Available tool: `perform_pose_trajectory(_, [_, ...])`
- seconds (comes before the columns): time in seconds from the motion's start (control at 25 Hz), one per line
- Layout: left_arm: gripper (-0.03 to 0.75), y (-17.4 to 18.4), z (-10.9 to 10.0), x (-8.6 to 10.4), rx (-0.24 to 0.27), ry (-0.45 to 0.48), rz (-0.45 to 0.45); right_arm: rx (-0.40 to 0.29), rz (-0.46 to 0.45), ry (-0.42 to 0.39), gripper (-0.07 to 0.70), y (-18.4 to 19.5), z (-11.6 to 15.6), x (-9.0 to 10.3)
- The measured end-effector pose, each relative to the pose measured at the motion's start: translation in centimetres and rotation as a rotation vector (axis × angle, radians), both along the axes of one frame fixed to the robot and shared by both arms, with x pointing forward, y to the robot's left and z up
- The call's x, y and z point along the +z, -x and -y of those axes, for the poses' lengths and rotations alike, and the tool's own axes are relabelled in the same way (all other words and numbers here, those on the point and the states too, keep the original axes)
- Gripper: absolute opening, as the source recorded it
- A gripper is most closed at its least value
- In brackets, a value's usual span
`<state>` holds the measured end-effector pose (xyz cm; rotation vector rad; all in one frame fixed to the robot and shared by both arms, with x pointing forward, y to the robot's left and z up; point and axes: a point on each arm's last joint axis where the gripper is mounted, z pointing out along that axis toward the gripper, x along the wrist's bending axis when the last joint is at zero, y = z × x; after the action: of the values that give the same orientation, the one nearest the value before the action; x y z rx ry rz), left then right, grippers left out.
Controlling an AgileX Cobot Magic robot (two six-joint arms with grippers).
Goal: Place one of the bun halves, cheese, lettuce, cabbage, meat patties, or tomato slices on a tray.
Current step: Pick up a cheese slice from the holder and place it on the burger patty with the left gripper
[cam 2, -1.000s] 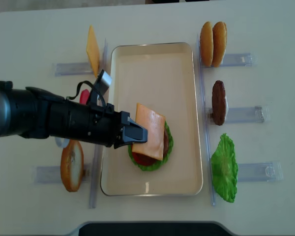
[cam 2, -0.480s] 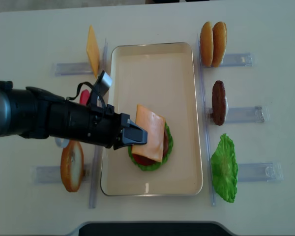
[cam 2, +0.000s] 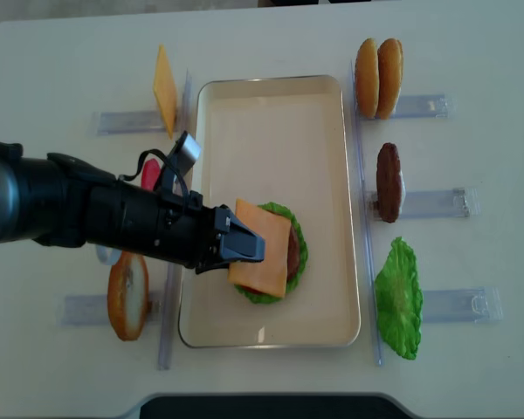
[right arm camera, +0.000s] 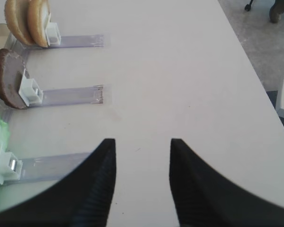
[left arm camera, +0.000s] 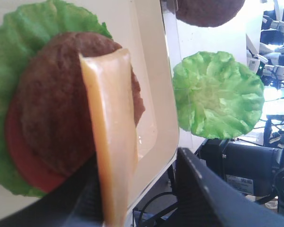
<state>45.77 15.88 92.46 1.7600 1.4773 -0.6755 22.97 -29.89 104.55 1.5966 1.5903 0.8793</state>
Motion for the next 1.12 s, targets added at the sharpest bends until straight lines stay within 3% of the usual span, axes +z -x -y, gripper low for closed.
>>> perform_pose_trajectory(0.36, [0.501, 0.0, 0.0, 0.1, 0.022, -0.004, -0.021, 0.0, 0.0, 0.0, 0.293, 0.0, 0.0, 0.0])
perform_pose_trajectory(0.52, [0.511, -0.3, 0.0, 0.8, 0.014, -0.024, -0.019, 0.0, 0.0, 0.0, 0.293, 0.0, 0.0, 0.0])
perform_pose_trajectory(0.8, [0.513, -1.8, -0.3, 1.6, 0.022, -0.153, -0.041, 0.0, 0.0, 0.0, 0.293, 0.0, 0.0, 0.0])
perform_pose_trajectory(1.12, [0.513, -2.5, -0.4, 2.2, 0.032, -0.189, -0.05, 0.0, 0.0, 0.0, 0.293, 0.0, 0.0, 0.0])
